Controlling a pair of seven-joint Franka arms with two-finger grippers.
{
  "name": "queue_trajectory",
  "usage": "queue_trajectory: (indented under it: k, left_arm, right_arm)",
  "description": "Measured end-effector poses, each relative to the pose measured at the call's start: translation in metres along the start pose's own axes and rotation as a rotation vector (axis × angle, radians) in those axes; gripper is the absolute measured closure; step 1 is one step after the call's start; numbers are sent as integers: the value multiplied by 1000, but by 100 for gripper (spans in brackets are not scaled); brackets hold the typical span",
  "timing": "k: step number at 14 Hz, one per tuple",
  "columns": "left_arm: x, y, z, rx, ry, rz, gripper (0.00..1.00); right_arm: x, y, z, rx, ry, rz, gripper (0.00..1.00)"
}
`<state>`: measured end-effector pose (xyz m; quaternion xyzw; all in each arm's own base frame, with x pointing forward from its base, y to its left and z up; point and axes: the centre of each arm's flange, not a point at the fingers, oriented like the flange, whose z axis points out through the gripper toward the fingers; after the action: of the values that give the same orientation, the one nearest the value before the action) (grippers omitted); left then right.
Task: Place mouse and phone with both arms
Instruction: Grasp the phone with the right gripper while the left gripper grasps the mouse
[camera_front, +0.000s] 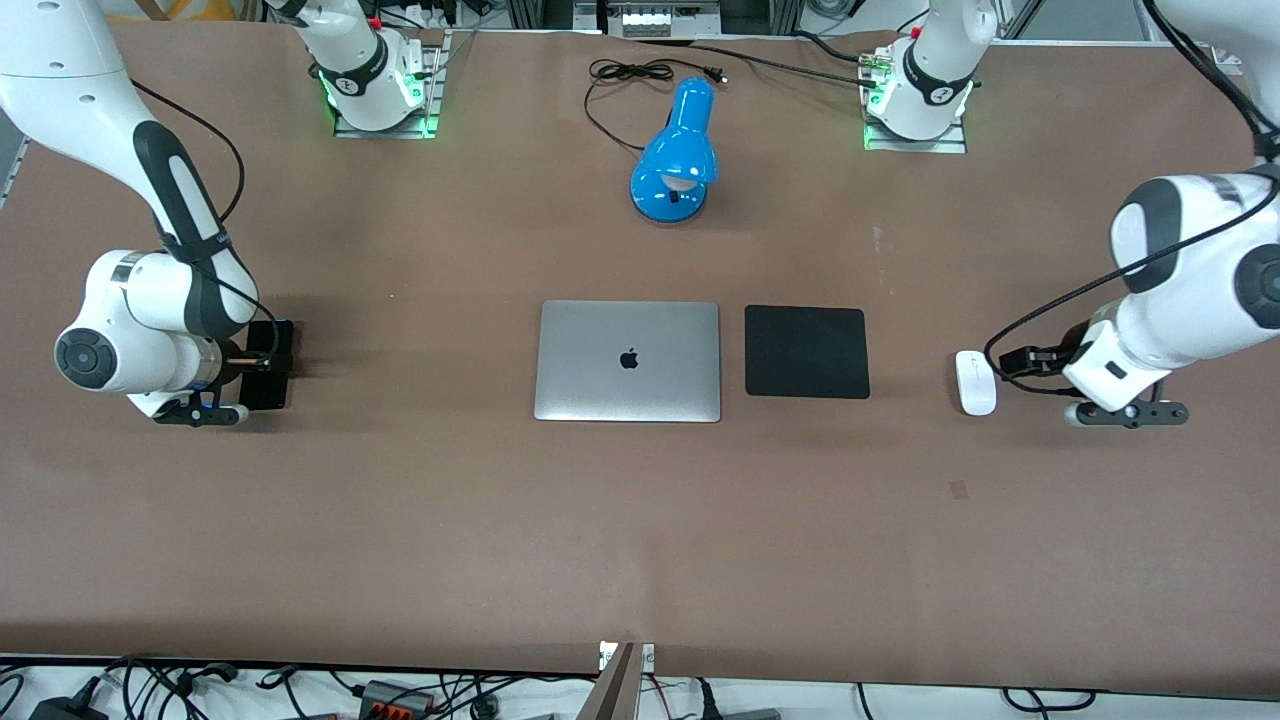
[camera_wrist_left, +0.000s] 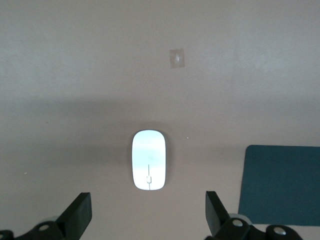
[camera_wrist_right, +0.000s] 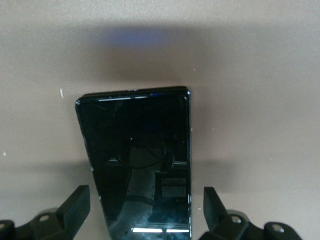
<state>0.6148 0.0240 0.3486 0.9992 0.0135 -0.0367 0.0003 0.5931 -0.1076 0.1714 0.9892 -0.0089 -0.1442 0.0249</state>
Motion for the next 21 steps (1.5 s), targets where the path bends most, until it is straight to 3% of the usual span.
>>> queue_trajectory:
  k: [3,6,11,13,15,21]
  left_arm:
    - [-6,2,69,0,49,14,0]
    - [-20,2,123,0,53,19,0]
    - [-31,-3,148,-1,42,10,0]
    - [-33,-5,157,-1,39,8,0]
    - [-33,-6,165,-1,44,10,0]
    - [-32,-15,184,0,64,2,0]
  right_arm:
    - [-1,3,3,2,7,4,0]
    - [-2,5,6,3,19,8,0]
    - [-5,4,14,4,37,7,0]
    - [-6,4,13,4,37,7,4]
    - [-7,6,8,3,37,8,19]
    - [-10,6,8,6,21,8,21]
